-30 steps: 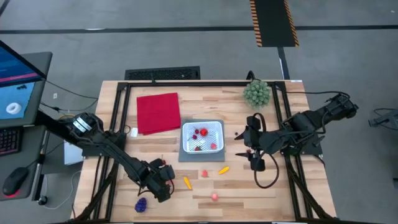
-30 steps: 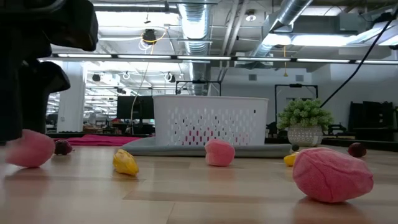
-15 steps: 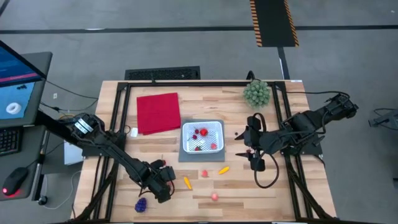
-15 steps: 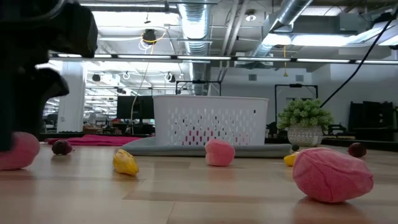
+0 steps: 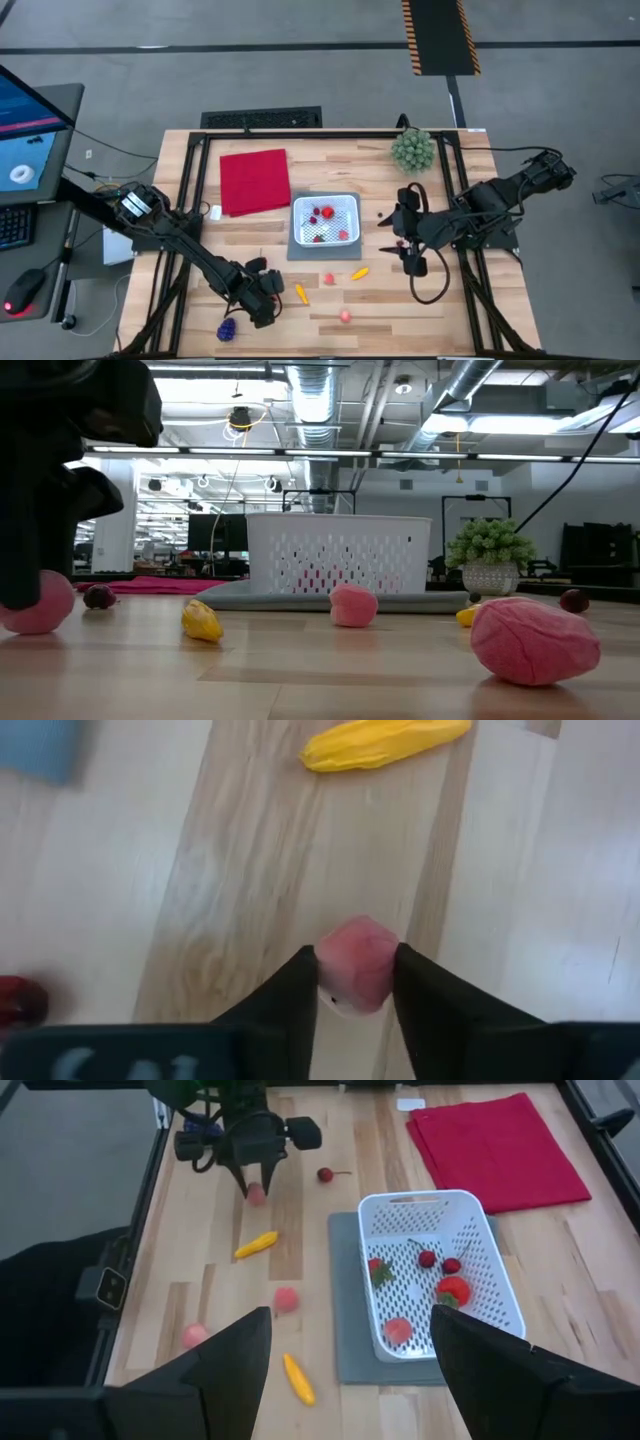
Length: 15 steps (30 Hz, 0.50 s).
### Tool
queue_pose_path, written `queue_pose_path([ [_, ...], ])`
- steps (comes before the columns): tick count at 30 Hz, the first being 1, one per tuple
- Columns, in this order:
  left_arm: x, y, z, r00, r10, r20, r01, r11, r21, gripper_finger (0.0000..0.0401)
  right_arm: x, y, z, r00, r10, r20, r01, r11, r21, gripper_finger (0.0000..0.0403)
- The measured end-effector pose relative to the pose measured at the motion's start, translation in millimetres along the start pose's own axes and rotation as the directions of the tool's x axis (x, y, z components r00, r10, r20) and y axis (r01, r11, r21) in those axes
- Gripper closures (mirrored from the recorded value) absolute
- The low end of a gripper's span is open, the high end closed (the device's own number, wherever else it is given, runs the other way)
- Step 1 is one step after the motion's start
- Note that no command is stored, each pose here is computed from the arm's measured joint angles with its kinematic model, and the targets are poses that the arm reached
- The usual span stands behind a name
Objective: Pick and placing Produce into tupperware
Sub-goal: Put the top left peach into the white basket
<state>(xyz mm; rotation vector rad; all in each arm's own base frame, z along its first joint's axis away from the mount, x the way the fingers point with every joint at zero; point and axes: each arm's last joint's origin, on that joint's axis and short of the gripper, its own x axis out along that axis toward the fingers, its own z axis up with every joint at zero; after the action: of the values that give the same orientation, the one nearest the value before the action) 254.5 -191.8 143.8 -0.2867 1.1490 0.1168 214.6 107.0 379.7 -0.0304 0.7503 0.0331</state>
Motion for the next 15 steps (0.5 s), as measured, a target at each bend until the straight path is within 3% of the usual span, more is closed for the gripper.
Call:
queue_pose_path([
  [3,-1,0,0,1.000,0.002,0.007,-0.002,1.000,0.023,0.0319,0,1,0,1.000,0.004,0.000,-0.004,1.000,0.001,0.0108],
  [7,-8,0,3,0.999,-0.005,0.044,0.002,0.998,0.060,0.0306,-1,4,-1,1.000,0.011,0.000,-0.011,1.000,-0.003,0.0108],
  [15,-60,7,22,0.957,-0.016,0.289,-0.019,0.993,0.120,0.0288,-2,4,-1,1.000,0.014,0.001,-0.014,1.000,0.011,0.0108],
])
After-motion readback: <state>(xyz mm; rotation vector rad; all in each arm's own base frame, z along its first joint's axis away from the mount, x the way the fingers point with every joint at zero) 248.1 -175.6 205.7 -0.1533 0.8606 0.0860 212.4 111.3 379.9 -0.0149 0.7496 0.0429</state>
